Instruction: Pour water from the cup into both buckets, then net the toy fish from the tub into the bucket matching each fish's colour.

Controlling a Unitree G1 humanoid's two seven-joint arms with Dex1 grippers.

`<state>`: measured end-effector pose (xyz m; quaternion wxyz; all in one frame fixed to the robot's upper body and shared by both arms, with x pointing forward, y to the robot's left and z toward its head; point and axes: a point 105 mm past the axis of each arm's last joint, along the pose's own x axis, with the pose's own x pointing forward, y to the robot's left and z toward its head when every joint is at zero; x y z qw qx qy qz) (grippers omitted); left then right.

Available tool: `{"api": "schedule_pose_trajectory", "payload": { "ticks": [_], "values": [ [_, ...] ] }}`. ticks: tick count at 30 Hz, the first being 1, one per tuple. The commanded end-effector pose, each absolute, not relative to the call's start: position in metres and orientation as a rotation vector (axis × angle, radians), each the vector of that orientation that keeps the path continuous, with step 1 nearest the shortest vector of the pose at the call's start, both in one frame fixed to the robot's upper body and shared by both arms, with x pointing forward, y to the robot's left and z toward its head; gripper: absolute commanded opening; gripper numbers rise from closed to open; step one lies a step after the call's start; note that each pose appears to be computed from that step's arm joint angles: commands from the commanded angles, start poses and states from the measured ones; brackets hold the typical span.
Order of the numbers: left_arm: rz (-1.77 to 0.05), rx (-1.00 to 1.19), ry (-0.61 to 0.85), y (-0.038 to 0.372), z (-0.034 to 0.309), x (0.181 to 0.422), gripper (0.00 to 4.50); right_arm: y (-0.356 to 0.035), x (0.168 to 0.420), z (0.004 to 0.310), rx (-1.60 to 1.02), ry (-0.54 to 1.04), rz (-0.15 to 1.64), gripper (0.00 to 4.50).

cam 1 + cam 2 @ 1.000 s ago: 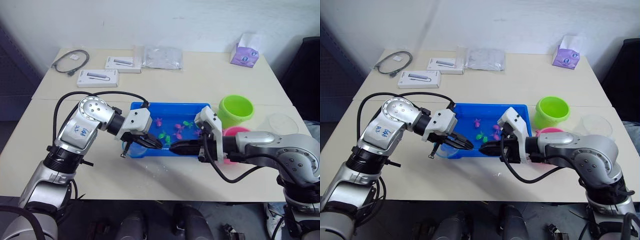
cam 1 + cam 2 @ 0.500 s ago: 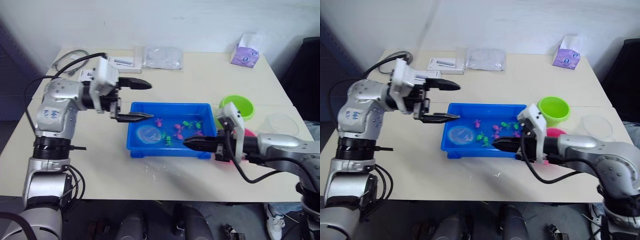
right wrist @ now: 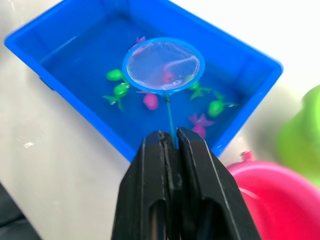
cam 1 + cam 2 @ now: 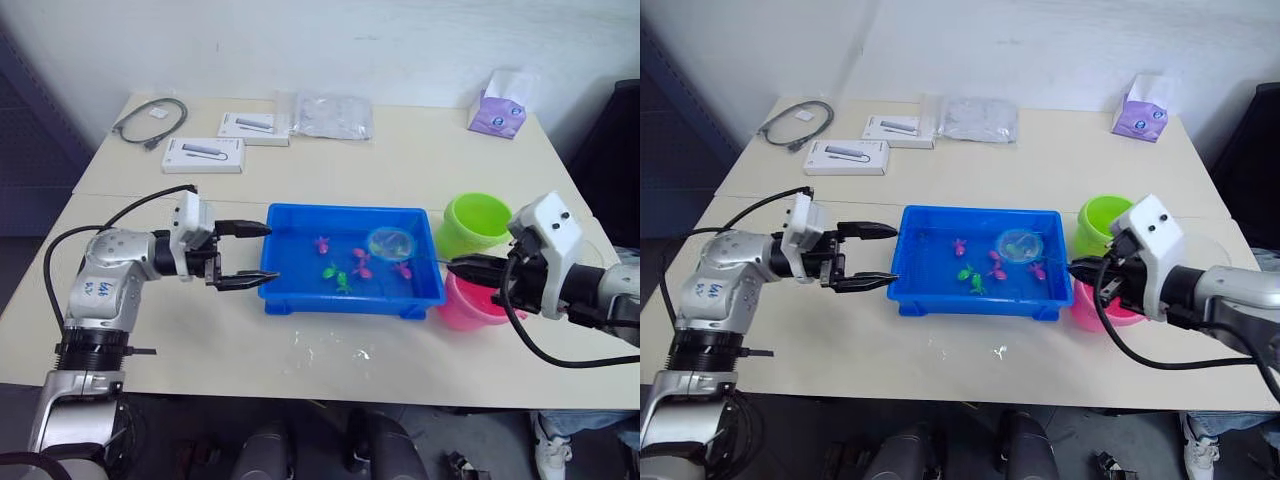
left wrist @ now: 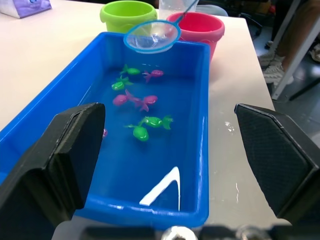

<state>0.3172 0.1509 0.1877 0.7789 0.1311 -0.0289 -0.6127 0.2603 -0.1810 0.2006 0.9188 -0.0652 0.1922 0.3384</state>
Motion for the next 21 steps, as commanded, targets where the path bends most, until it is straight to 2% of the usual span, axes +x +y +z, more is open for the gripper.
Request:
{"api": "schedule_pose_trajectory", "payload": {
  "ticks": [1,6,21],
  "values": [
    [-1.322,0.307,-0.099,0.145,0.193,0.313,4.45,-0.177,0.256,0.194,-0.059,0.468,0.7,0.0],
    [-1.325,0.295,-0.113,0.139,0.195,0.313,4.45,-0.185,0.261,0.178,0.029,0.539,0.559,0.0],
    [-1.358,0.303,-0.114,0.131,0.195,0.31,4.45,-0.17,0.266,0.171,0.287,0.643,0.528,0.0]
  ]
}}
